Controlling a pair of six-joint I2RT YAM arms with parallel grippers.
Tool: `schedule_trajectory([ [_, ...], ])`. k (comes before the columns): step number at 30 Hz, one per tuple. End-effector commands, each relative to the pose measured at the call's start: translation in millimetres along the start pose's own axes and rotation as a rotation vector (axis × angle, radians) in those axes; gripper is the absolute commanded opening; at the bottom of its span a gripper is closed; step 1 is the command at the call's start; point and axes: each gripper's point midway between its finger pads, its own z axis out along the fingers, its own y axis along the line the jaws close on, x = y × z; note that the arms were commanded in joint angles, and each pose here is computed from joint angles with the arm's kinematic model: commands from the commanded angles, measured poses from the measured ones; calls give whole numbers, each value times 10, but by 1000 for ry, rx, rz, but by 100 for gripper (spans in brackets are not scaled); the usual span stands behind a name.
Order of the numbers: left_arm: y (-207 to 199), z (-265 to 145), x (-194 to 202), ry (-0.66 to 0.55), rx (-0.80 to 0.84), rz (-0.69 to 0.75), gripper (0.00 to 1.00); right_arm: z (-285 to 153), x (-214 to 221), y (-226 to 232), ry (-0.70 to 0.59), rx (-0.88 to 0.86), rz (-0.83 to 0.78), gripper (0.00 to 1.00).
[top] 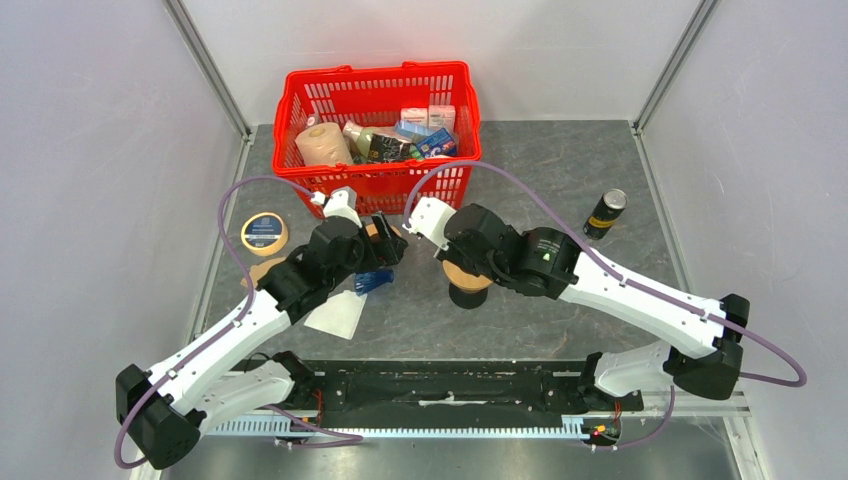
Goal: Place the coffee filter in the dripper
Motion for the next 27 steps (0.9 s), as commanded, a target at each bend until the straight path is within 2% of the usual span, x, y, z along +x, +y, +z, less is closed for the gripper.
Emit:
schedule_trajectory([
  [1,35,-43,-137,-51,-25,19,96,117,-11,126,-16,-36,-8,0],
  [27,56,-14,-134,-51,-40,18,96,367,166,337,-27,-47,67,0],
])
